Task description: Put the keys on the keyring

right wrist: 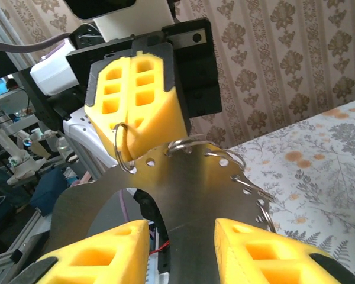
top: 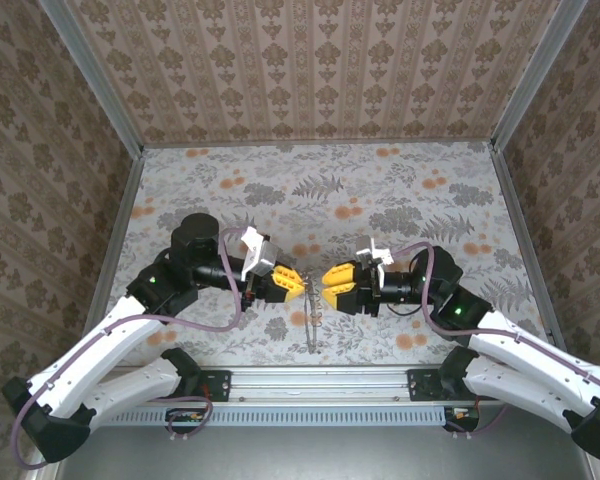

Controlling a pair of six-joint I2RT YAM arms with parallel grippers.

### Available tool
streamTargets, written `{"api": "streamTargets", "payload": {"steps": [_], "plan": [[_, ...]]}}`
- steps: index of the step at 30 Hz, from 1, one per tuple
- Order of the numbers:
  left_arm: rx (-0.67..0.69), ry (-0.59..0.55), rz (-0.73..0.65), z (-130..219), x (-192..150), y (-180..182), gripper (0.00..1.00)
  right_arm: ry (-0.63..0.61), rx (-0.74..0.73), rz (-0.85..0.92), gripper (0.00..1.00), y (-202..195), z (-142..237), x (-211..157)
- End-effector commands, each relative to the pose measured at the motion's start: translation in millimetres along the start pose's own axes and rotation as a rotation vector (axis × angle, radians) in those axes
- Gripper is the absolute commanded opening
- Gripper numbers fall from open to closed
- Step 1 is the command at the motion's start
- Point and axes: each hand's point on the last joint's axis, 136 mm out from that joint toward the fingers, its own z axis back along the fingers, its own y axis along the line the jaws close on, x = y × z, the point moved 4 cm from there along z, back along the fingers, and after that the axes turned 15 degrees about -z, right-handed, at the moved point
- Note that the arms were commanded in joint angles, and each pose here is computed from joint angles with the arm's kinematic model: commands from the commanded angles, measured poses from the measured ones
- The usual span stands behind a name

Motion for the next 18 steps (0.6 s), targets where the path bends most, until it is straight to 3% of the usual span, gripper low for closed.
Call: {"api": "streamTargets", "payload": {"steps": [1, 18], "plan": [[-0.013, -0.033, -0.021, 3, 8, -2, 0.00, -0.043, 0.077, 0.060, 0.36, 22, -2, 19], [0.041, 0.029, -0.066, -2, -3, 8, 0.00, -0.023, 0.139, 0.128, 0.34, 33, -18, 26]]}}
